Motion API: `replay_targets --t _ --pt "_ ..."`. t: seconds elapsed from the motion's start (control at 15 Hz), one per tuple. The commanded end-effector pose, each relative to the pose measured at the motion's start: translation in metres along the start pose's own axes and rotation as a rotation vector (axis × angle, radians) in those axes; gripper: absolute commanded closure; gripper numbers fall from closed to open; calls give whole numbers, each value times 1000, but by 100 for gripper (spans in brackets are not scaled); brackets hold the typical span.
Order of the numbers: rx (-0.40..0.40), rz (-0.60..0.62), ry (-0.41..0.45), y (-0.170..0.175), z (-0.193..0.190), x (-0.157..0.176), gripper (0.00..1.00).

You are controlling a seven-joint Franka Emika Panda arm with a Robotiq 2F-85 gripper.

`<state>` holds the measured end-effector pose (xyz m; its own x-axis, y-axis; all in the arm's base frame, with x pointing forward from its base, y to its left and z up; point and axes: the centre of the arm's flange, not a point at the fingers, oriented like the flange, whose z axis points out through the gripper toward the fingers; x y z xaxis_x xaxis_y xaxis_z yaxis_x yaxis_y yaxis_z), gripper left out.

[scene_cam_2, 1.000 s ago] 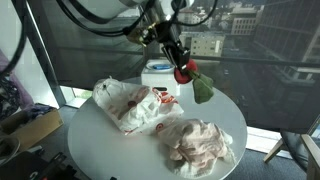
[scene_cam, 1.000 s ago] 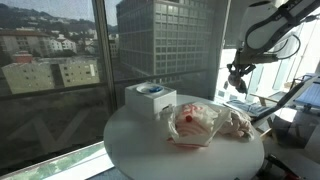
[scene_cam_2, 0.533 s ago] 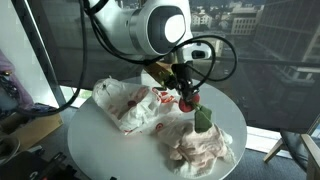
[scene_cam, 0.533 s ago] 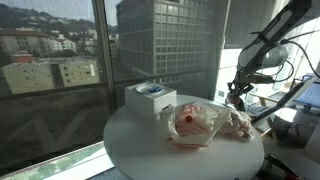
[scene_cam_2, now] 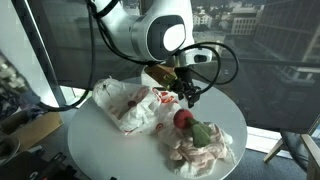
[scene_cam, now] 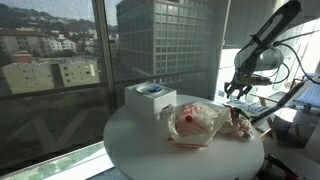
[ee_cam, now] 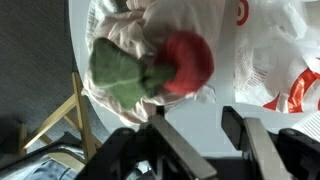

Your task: Remove all the objects from the plastic bag

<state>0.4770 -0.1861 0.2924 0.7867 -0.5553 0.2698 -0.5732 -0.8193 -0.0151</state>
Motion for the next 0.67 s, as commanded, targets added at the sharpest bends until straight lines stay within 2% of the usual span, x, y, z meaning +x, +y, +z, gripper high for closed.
replay_targets --t 0.0,0.07,0.13,0.47,0.6 --pt "-59 -42 108 -16 -34 -7 8" --pt "-77 -62 131 -24 -43 -11 2" --pt "-93 -68 147 -33 -51 -15 0" --pt "-84 -165 172 -88 -90 -47 0" --pt "-63 -219 139 -114 -103 -68 0"
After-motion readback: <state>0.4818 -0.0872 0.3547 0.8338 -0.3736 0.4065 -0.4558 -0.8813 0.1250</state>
